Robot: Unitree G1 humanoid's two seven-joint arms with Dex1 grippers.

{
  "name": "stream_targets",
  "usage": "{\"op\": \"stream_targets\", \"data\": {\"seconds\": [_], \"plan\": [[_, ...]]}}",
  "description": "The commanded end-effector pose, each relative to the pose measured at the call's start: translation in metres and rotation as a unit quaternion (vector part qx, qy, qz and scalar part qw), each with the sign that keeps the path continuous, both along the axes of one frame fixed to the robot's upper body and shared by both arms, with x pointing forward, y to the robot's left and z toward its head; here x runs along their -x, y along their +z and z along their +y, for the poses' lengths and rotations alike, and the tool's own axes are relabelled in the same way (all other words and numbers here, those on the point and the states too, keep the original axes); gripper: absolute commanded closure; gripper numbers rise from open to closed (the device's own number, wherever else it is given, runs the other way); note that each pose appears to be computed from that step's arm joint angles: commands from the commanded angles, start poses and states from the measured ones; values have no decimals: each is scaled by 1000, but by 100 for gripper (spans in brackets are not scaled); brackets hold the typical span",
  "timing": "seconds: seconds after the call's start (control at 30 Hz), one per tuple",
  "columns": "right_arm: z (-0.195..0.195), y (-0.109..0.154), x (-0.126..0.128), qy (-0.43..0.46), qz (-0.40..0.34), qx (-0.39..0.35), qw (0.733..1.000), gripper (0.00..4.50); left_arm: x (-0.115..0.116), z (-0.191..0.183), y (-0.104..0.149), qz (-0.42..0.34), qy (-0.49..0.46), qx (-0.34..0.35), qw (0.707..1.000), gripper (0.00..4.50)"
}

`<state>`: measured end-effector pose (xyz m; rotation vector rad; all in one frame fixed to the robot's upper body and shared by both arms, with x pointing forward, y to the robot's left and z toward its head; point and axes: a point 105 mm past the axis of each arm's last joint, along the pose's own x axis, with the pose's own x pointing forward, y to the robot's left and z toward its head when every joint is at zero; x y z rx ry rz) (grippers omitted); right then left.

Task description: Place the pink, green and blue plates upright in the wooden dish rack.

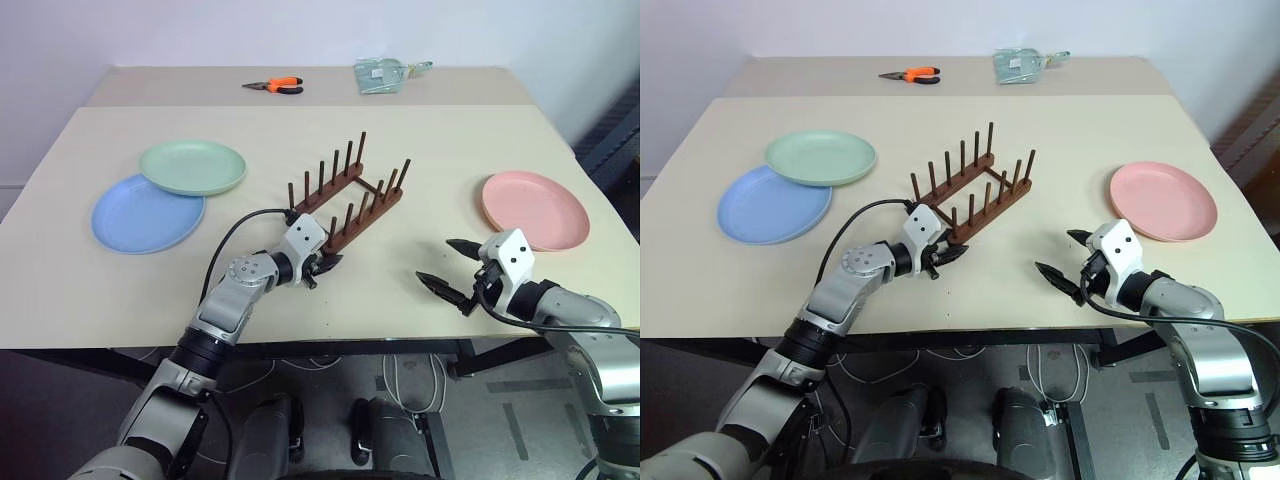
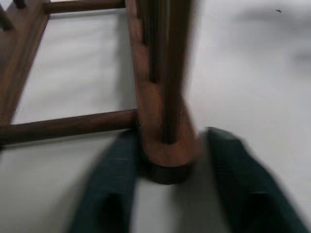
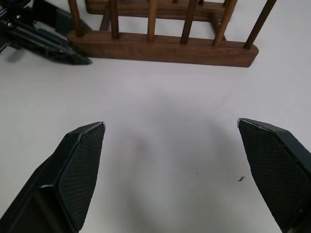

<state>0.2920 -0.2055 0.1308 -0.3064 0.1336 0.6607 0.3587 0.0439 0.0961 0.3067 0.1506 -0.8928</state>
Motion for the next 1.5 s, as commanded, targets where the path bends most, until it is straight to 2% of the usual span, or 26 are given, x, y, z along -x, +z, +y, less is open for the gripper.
{"op": "stream_targets", "data": {"seconds": [0.03, 0.17, 0.27, 0.4, 0.53, 0.6, 0.67, 0.7, 0.8, 0.9, 0.97, 1.0, 1.23, 1.5], "plan": [[0, 14, -2, 2, -36, 7, 999, 0, 3, 0, 2, -10, -19, -5, 1000, 374], [-8, 15, -1, -2, -35, 19, 999, 0, 20, -10, 14, -20, -107, 13, 994, 374], [-19, 19, -4, -20, -44, 27, 998, 0, 35, -12, 16, -12, -189, -2, 982, 374], [-27, 20, -4, -32, -47, 35, 998, 0, 12, 3, 10, -23, -174, -49, 983, 374], [-29, 19, 0, -37, -48, 38, 997, 0, -14, 30, 7, -30, -100, -79, 991, 175], [-30, 18, 2, -42, -46, 40, 997, 0, -18, 45, 10, -31, -70, -82, 994, 83], [-31, 15, 5, -42, -36, 43, 998, 0, -7, 55, 12, -18, -67, -74, 995, 83], [-31, 13, 5, -40, -30, 44, 998, 26, 1, 57, 13, -8, -75, -65, 995, 80], [-24, 3, 4, -29, -11, 44, 999, 133, 34, 55, 17, 21, -103, -34, 994, 178], [-17, -9, -7, -33, 3, 57, 998, 295, 51, 39, 11, 30, -110, -50, 992, 334], [-15, -23, -19, -47, 18, 88, 995, 406, 48, 22, 9, 14, -87, -57, 994, 340], [-14, -27, -24, -51, 22, 100, 993, 448, 45, 16, 8, 13, -71, -57, 996, 340], [-8, -38, -59, -105, 34, 107, 988, 448, 20, 4, -11, 10, 40, -85, 996, 340], [1, -33, -91, -128, 8, 95, 987, 448, -25, 20, -3, -18, 149, -80, 985, 340]]}}
